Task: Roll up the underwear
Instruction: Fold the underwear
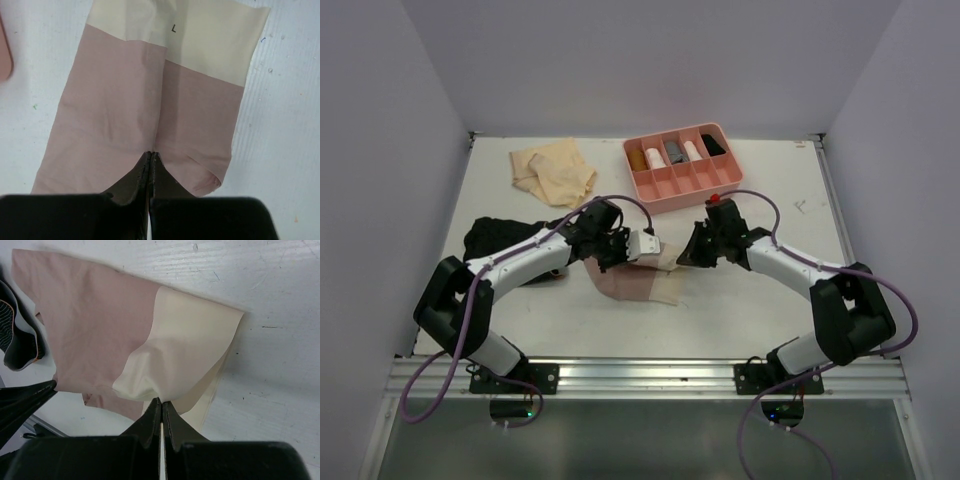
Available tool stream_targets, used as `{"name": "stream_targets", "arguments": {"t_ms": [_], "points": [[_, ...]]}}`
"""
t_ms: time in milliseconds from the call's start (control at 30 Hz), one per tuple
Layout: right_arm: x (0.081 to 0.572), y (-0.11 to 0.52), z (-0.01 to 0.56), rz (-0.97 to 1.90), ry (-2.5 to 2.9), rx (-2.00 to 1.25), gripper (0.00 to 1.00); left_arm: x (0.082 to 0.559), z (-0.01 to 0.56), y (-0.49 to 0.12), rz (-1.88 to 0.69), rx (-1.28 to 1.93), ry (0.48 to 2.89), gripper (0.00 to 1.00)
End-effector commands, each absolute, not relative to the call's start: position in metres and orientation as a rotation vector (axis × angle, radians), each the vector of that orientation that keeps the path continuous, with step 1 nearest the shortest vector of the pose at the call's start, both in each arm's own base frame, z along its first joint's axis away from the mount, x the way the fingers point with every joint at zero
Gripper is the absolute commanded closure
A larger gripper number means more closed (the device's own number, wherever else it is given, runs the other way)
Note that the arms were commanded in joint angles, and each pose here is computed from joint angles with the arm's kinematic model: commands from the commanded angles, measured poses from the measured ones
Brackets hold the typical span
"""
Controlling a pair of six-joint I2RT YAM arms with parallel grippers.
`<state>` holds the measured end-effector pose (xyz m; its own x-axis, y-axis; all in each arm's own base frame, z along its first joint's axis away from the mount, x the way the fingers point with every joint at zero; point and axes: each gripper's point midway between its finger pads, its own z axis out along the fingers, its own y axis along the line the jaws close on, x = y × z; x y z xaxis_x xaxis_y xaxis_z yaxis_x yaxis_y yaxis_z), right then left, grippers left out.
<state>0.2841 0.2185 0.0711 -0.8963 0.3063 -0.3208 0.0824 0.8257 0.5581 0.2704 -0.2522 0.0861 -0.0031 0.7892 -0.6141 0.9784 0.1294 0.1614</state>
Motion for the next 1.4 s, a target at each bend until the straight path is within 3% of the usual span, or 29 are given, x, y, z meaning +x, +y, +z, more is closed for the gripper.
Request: {"name": "stream_targets", "arguments": {"t_ms": [0,533,1167,1267,1367], "points": [[0.275,0.221,0.079,0.818,2.619,0.239,1.0,0.259,0.089,-0.24,-0.427,1.767,1.824,1.0],[0.22,0.234,0.073,0.927,2.697,0.168,1.0,0.231,0.091,-0.224,-0.478,1.84,1.827,1.0],[0.182,0.224,0.035,0.831,2.841,0.078,1.0,0.181,0.047,-0.215,-0.64,1.849,1.999,1.0],[0.18,0.222,0.035,0.815,2.858,0.059,0.88,0.174,0.037,-0.22,-0.683,1.839,2.033,1.0],[0.187,0.221,0.041,0.79,2.831,0.083,0.88,0.173,0.03,-0.227,-0.712,1.824,2.053,1.0]]}}
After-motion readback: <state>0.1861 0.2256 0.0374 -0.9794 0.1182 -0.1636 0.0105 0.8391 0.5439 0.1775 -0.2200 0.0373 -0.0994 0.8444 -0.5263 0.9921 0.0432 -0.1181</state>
